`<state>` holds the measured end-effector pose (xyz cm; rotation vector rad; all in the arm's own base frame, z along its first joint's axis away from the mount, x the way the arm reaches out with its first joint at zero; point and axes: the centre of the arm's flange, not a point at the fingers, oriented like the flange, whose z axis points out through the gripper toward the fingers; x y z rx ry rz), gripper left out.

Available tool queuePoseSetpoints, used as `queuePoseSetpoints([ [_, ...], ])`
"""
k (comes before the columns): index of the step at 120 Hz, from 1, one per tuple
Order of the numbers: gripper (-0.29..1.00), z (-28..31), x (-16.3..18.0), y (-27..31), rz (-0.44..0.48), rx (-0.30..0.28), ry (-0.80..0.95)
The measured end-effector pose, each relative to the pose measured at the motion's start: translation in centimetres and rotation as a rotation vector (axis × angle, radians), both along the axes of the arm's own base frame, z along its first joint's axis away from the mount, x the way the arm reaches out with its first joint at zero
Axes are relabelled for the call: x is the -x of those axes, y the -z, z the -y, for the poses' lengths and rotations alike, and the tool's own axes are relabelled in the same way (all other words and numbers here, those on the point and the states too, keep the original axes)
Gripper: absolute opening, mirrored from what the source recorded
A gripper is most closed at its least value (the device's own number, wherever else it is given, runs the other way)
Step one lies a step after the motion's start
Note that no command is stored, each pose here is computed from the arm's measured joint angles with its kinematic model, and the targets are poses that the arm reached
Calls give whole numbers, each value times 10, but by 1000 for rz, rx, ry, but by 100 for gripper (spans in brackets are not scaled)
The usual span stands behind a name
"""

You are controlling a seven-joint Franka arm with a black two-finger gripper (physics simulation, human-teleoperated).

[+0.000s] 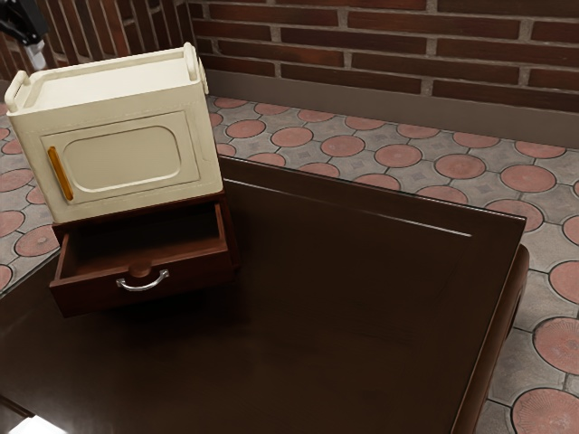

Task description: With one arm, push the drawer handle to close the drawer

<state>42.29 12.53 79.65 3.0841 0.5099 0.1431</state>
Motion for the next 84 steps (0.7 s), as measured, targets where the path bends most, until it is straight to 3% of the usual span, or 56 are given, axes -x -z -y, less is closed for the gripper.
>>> queuePoseSetpoints([
  [18, 70, 37, -12, 10, -44, -25, 48],
  [34, 69, 61, -29, 53, -154, -33, 73],
  [61, 21, 100, 3, 113, -289, -11, 63],
  [84, 1, 131, 17, 177, -356, 13, 17],
])
